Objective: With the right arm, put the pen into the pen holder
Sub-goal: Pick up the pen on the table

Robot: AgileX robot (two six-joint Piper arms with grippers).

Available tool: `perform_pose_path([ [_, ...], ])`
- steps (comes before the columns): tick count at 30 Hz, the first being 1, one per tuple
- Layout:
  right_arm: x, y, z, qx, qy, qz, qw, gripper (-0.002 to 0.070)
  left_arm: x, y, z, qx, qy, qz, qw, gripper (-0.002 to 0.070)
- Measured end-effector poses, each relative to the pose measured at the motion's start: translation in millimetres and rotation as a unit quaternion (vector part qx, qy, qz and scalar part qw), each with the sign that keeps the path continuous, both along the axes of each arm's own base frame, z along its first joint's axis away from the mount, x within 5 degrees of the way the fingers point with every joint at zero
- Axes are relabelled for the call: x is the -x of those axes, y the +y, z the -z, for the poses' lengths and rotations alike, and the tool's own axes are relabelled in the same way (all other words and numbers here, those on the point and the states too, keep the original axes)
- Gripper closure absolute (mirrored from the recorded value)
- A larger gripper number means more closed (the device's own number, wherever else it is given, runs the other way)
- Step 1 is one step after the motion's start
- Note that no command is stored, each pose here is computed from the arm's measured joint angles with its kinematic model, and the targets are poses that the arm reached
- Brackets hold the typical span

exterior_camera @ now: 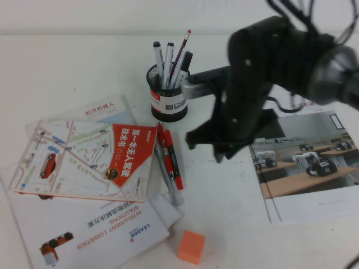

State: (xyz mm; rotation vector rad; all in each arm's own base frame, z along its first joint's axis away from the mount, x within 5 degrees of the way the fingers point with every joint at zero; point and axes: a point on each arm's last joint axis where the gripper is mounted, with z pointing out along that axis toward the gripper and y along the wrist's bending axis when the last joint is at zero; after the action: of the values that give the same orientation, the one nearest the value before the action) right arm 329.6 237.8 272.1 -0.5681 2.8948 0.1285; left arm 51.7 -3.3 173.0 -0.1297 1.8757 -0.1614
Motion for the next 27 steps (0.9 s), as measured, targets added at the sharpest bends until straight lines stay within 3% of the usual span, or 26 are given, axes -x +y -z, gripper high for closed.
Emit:
perform_pose_path([
  [3, -16.6, 19.2, 11.9, -0.005, -0.002, -0.011, 1.000, 0.0482, 0.0, 0.0, 0.0, 0.000, 0.000, 0.000, 1.000, 0.0678],
  [7, -35.1, 37.7, 22.5, -0.018, -0.009, -0.016, 1.000, 0.0445, 0.0, 0.0, 0.0, 0.000, 0.000, 0.000, 1.000, 0.0678],
  [27, -69.4, 74.7, 69.3, -0.021, -0.017, -0.039, 0.999, 0.0435, 0.0, 0.0, 0.0, 0.000, 0.000, 0.000, 1.000, 0.0678],
])
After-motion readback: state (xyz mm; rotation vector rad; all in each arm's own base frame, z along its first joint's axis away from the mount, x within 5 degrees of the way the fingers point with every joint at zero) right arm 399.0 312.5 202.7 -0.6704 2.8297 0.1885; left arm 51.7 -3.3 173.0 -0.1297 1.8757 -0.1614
